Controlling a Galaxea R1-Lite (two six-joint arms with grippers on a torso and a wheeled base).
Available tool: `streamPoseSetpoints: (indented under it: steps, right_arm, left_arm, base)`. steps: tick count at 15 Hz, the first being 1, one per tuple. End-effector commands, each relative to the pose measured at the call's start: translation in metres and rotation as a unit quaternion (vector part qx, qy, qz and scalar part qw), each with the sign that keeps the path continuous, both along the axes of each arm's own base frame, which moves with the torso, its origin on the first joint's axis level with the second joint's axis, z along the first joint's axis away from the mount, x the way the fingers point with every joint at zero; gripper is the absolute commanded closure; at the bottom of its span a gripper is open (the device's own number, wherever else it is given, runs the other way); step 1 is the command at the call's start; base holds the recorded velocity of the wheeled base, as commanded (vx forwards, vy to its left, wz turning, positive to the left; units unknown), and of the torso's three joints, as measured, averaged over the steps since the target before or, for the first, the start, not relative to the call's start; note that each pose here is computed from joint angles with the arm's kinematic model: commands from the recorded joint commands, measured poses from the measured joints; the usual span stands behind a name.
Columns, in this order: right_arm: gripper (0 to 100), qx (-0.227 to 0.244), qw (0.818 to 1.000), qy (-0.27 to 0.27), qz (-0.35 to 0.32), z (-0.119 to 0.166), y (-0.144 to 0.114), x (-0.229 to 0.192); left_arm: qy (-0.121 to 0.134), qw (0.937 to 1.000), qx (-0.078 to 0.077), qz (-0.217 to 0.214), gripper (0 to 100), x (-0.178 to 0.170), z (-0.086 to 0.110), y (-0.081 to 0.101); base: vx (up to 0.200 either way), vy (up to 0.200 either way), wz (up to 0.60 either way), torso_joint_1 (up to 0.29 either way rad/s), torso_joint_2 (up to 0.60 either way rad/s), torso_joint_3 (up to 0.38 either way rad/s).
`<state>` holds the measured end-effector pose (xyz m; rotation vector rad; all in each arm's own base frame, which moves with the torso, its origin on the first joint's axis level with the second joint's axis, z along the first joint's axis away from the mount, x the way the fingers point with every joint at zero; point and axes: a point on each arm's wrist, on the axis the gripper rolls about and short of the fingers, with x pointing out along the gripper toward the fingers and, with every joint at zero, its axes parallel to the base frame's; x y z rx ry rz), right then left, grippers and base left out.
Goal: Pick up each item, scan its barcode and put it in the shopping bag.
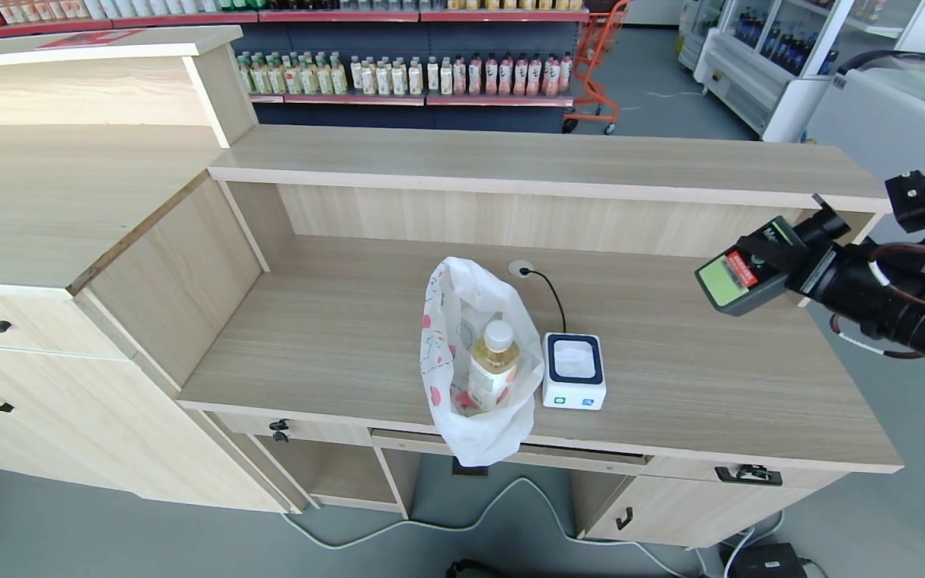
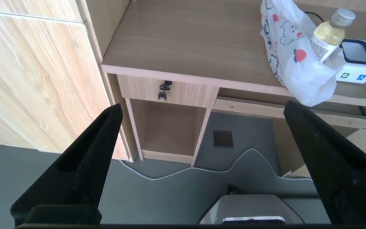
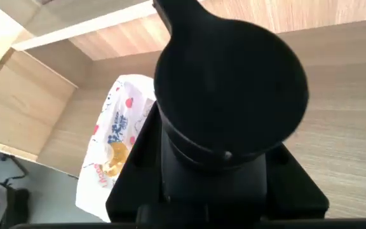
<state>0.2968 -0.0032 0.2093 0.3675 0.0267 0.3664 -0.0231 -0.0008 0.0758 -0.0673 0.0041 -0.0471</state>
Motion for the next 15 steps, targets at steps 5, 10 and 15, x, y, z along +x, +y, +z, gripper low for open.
streamPoseSetpoints:
  steps: [5,10,15]
  right_arm:
    - [100,0.044,0.988,0.132,0.062,-0.075,0.012,0.055]
    - [100,0.041,0.983,0.157,0.088,-0.089,0.031,0.054]
    - [100,0.033,0.984,0.148,0.094,-0.093,0.037,0.066]
  left_arm:
    - [0.0,1.0,0.0,0.0,0,0.0,0.0,0.0]
    - [0.0,1.0,0.0,0.0,0,0.0,0.0,0.0]
    - [0.0,1.0,0.0,0.0,0,0.0,0.0,0.0]
  base:
    - [0.0,0.0,0.0,0.0,0.0,0.0]
    - [0.0,0.0,0.0,0.0,0.0,0.0]
    - [0.0,0.0,0.0,0.0,0.0,0.0]
